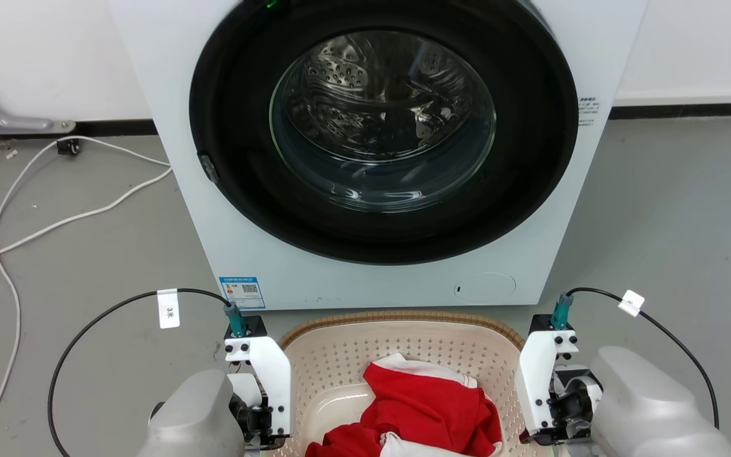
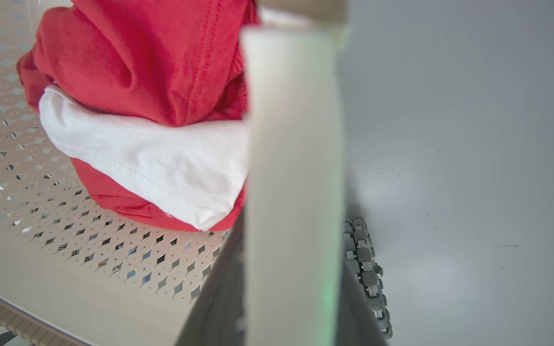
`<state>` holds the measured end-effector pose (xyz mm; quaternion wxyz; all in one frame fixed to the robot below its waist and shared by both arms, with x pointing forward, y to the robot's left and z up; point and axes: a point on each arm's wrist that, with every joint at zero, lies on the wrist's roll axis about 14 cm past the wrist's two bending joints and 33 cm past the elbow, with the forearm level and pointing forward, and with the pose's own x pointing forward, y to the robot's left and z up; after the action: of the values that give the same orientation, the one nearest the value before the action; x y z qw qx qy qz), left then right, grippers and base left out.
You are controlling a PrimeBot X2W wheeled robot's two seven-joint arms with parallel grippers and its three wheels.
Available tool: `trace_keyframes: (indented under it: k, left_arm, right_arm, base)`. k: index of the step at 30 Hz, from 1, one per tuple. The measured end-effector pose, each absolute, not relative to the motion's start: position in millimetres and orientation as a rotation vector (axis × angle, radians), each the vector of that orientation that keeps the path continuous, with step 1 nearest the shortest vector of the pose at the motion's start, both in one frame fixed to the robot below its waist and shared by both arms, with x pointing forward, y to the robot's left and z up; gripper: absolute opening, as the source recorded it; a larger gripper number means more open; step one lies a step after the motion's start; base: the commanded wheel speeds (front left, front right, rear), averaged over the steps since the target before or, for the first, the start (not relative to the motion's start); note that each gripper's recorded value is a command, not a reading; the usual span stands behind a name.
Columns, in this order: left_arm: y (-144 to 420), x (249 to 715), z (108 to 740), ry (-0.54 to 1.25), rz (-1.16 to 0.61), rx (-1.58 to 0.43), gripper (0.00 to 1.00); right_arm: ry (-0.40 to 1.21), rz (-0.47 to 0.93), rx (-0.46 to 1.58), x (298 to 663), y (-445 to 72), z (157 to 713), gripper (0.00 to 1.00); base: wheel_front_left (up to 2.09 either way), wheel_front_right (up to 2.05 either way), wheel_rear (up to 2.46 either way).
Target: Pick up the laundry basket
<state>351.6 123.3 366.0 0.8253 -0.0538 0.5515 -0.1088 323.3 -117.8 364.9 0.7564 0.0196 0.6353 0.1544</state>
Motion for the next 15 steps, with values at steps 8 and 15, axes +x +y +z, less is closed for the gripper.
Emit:
trace_keyframes:
  k: [8,15]
  left_arm:
    - [124.2,349.5,370.2,1.169,-0.224,-0.122,0.0]
    - [125.1,348.3,369.3,1.175,-0.221,-0.12,0.0]
  right_arm:
    - [1.368,0.331,0.039,323.7,-118.1,367.8,0.0]
    - [1.364,0.331,0.042,323.6,-116.5,366.7,0.0]
  base:
    - [0.0,0.0,0.0]
    - [0.0,0.0,0.0]
